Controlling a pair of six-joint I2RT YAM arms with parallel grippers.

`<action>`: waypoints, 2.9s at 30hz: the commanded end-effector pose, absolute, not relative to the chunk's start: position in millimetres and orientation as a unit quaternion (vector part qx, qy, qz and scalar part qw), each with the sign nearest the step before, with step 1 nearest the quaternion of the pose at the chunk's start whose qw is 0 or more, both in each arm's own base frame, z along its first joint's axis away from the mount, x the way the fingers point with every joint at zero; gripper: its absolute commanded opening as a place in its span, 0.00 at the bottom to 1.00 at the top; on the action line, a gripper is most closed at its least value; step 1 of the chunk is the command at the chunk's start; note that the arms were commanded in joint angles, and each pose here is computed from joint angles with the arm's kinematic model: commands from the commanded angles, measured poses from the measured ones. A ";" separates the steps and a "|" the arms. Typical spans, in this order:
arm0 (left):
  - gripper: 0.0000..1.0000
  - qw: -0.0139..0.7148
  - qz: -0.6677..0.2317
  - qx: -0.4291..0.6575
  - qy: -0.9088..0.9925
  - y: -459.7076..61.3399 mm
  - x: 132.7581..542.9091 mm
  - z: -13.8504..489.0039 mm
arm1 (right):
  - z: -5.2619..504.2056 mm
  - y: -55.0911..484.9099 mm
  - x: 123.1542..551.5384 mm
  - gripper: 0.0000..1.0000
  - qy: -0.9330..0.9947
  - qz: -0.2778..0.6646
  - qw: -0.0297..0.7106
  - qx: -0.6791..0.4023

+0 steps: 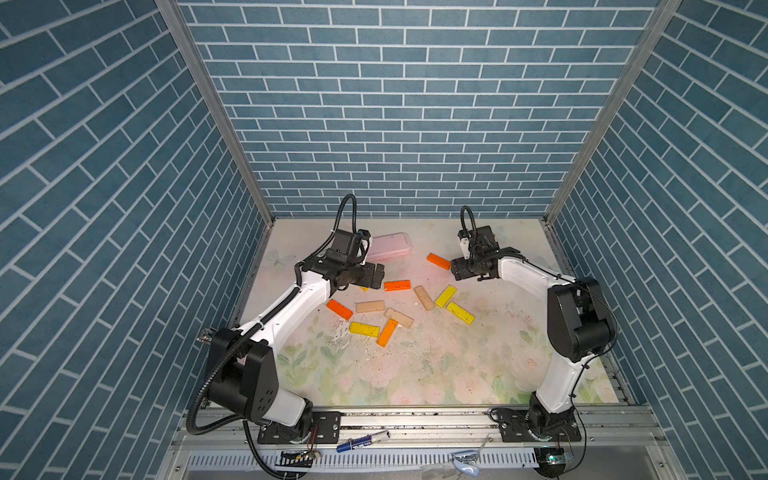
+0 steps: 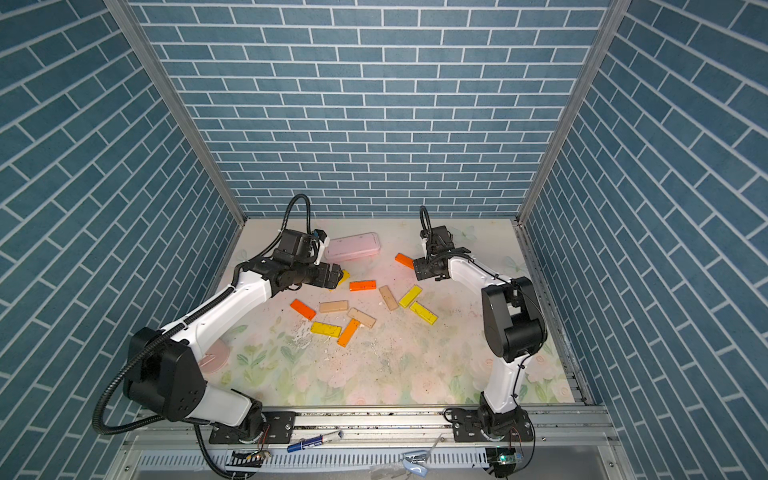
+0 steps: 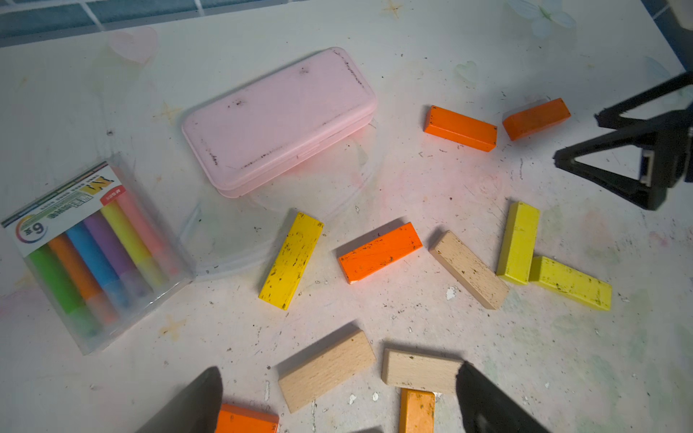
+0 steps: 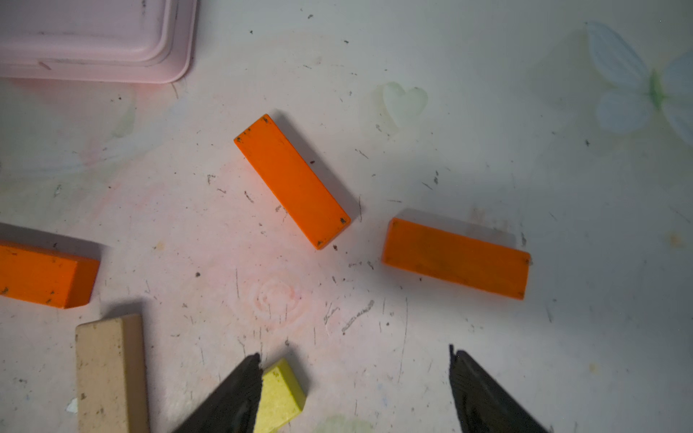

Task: Assemble the number 6 with building blocks
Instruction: Assemble the building block at the center of the board.

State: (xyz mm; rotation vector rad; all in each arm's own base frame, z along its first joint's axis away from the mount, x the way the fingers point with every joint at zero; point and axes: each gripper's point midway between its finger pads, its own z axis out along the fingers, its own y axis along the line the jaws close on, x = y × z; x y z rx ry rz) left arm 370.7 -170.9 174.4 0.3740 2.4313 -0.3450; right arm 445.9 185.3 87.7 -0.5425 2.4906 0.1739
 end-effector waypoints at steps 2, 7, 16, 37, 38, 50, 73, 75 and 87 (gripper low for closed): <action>0.98 0.301 -0.140 0.158 0.930 -177.0 363.5 164.0 | 76.9 201.1 452.3 0.75 0.921 0.076 0.256 -0.283; 0.98 0.300 -0.149 0.163 0.928 -180.9 363.4 164.9 | 68.6 213.0 470.1 0.72 0.918 0.086 0.245 -0.301; 0.98 0.295 -0.159 0.164 0.928 -186.2 363.2 160.7 | 49.5 227.7 497.3 0.67 0.918 0.098 0.230 -0.309; 0.98 0.295 -0.160 0.161 0.928 -186.9 366.3 160.7 | 19.3 240.3 492.4 0.51 0.922 0.099 0.193 -0.322; 0.98 0.295 -0.160 0.161 0.928 -187.2 366.2 160.7 | 21.6 241.7 492.6 0.52 0.921 0.101 0.194 -0.322; 0.98 0.293 -0.154 0.162 0.930 -185.3 366.4 158.3 | 29.7 251.9 496.2 0.53 0.912 0.121 0.190 -0.344; 0.98 0.289 -0.167 0.159 0.929 -190.0 365.1 158.5 | 21.9 216.0 473.9 0.28 0.966 0.047 0.184 -0.175; 0.98 0.291 -0.168 0.159 0.928 -189.7 365.4 159.5 | 18.6 210.4 469.6 0.28 0.969 0.039 0.183 -0.163; 0.98 0.290 -0.173 0.158 0.928 -191.4 364.8 159.3 | 20.2 194.0 455.8 0.26 0.975 0.021 0.186 -0.119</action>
